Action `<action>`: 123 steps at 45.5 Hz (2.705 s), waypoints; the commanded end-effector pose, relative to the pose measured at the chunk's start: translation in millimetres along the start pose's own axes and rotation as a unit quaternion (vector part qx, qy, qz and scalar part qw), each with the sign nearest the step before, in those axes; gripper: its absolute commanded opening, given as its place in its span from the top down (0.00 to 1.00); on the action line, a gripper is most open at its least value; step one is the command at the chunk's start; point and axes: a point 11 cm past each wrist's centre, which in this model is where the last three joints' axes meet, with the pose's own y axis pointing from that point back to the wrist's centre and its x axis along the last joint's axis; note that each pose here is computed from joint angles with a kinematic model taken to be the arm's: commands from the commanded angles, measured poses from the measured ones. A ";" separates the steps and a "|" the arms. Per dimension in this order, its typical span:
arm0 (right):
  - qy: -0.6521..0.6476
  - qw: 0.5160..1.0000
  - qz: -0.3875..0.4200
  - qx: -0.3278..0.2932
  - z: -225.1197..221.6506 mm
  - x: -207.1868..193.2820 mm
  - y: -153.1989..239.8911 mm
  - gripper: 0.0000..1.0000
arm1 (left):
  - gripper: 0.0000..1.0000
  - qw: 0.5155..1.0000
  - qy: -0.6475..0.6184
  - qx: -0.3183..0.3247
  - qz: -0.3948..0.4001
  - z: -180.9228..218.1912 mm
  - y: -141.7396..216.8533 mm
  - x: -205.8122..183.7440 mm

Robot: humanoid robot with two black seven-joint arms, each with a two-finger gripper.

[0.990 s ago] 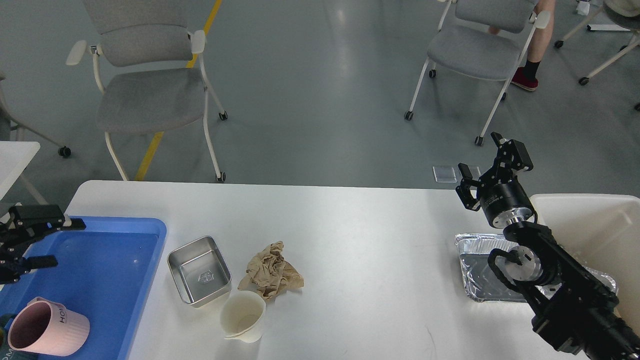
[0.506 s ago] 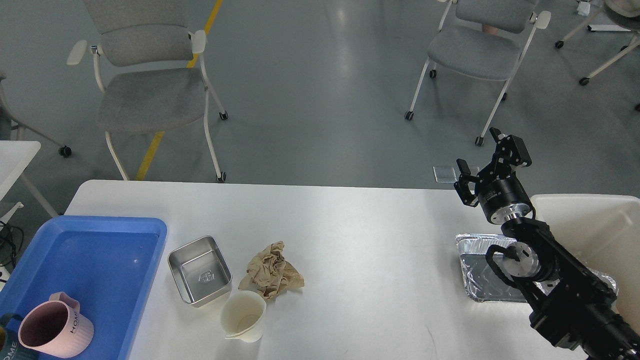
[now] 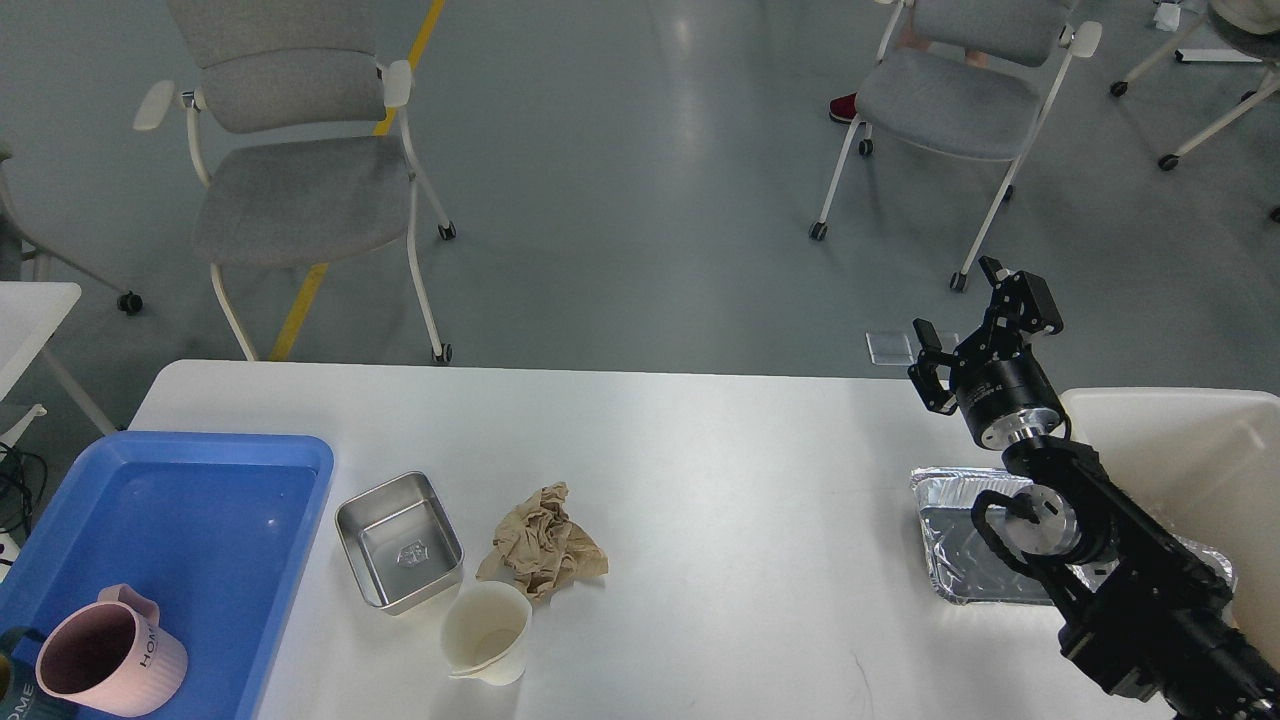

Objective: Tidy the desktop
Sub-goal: 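Reach the left gripper to the small metal box and grasp it, then lift the metal box with the left gripper and place it in the blue tray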

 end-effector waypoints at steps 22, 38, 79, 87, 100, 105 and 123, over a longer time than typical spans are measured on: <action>0.003 1.000 0.002 -0.002 -0.2 4.1 1.9 0.00 | 0.04 0.887 -0.326 0.244 -0.220 -131.7 -92.9 -161.4; 0.003 1.000 0.003 -0.003 0.7 6.1 2.3 0.00 | 0.06 0.856 -0.355 0.297 -0.230 -185.6 -93.5 -181.9; 0.004 1.000 0.003 -0.005 2.0 7.4 3.8 0.00 | 0.48 0.849 -0.362 0.317 -0.216 -243.3 -105.7 -215.3; 0.004 1.000 0.004 -0.006 2.6 8.3 4.4 0.00 | 0.57 0.851 -0.361 0.315 -0.215 -247.5 -113.8 -223.2; 0.006 1.000 0.010 -0.008 4.2 12.5 5.6 0.00 | 0.71 0.849 -0.359 0.324 -0.213 -255.1 -111.8 -221.9; 0.006 1.000 0.009 -0.007 3.8 12.1 5.1 0.00 | 0.79 0.849 -0.355 0.328 -0.213 -258.4 -110.0 -221.0; 0.005 1.000 0.008 -0.007 3.8 11.9 5.1 0.00 | 1.00 0.848 -0.360 0.323 -0.216 -252.3 -111.9 -219.7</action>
